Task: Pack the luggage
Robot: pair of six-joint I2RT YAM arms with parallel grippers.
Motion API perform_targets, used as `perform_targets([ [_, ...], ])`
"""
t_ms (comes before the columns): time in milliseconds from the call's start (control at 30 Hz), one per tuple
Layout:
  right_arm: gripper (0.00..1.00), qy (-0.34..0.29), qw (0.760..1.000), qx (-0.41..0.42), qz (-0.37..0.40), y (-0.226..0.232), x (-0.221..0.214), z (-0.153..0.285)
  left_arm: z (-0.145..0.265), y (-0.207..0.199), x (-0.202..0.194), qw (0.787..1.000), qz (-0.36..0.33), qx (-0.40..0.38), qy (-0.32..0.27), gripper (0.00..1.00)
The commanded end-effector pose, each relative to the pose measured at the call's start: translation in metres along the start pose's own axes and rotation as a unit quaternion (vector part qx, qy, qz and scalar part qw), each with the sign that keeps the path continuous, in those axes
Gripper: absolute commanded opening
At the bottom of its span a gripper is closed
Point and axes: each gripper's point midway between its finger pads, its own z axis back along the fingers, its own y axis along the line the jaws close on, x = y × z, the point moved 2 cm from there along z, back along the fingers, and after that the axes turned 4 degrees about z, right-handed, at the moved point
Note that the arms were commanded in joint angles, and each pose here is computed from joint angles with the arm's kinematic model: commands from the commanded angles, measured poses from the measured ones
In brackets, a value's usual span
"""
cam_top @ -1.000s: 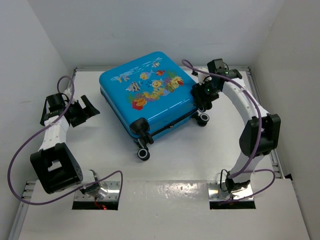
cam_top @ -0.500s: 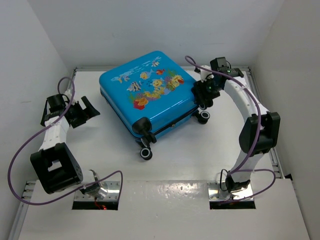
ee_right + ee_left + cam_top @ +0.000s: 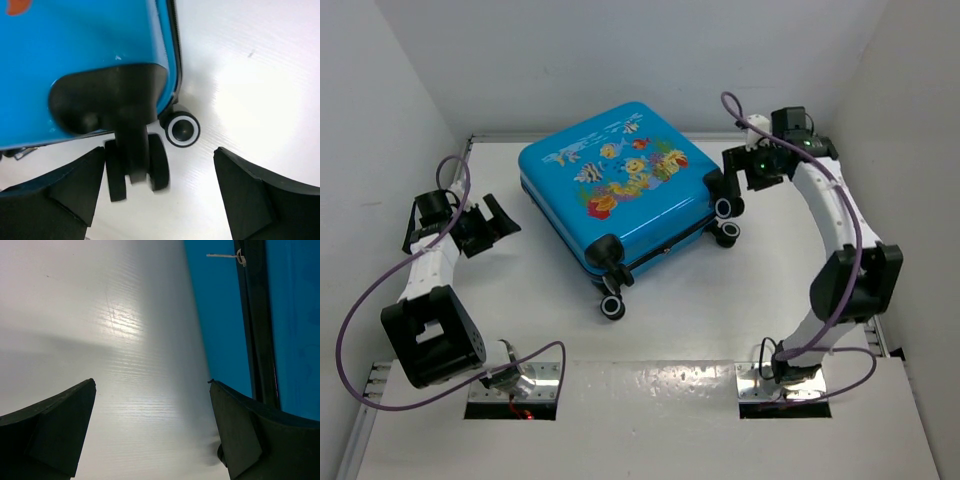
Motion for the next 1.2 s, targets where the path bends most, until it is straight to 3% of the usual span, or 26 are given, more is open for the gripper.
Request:
perform_targets([
  [0,0.87,-0.096,0.993,-0.061,-0.011,-0.023,0.025,0.047,0.007,-0.006,0.009,1.000,-0.001,-0.009,-0.026,1.00],
  [100,0.81,-0.128,0.988,-0.069,-0.043,-0.021,0.008,0.066,0.009,-0.003,0.011,0.999,0.006,-0.003,-0.035,1.00],
  [133,0.67,-0.162,0.985,-0.043,-0.049,-0.004,0.012,0.083,0.011,-0.005,0.012,0.999,0.011,-0.005,-0.039,1.00],
  [233,0.37,-0.186,0.982,0.004,-0.031,0.052,-0.014,0.086,0.009,0.001,0.010,0.999,0.029,0.002,-0.043,1.00],
  [300,0.31,-0.164,0.986,0.037,-0.019,0.084,-0.025,0.076,0.011,-0.001,0.012,0.999,0.027,0.001,-0.047,1.00],
  [533,0.29,-0.082,0.992,0.086,-0.048,0.150,-0.069,0.035,0.015,0.000,0.014,0.998,0.032,0.002,-0.055,1.00],
  [600,0.24,-0.061,0.993,0.088,-0.043,0.157,-0.078,0.022,0.013,0.001,0.011,0.998,0.034,0.003,-0.051,1.00],
  [700,0.19,-0.067,0.990,0.117,0.036,0.184,-0.083,0.008,0.013,0.001,0.011,0.998,0.034,0.003,-0.051,1.00],
  [800,0.12,-0.112,0.974,0.141,0.135,0.224,-0.077,0.002,0.015,0.000,0.012,0.998,0.027,0.002,-0.055,1.00],
  [1000,0.14,-0.144,0.963,0.139,0.179,0.252,-0.050,-0.008,0.018,0.003,0.013,0.998,0.022,0.006,-0.053,1.00],
  [1167,0.17,-0.114,0.967,0.128,0.186,0.251,-0.055,-0.037,0.017,0.007,0.013,0.998,0.028,0.010,-0.051,1.00],
])
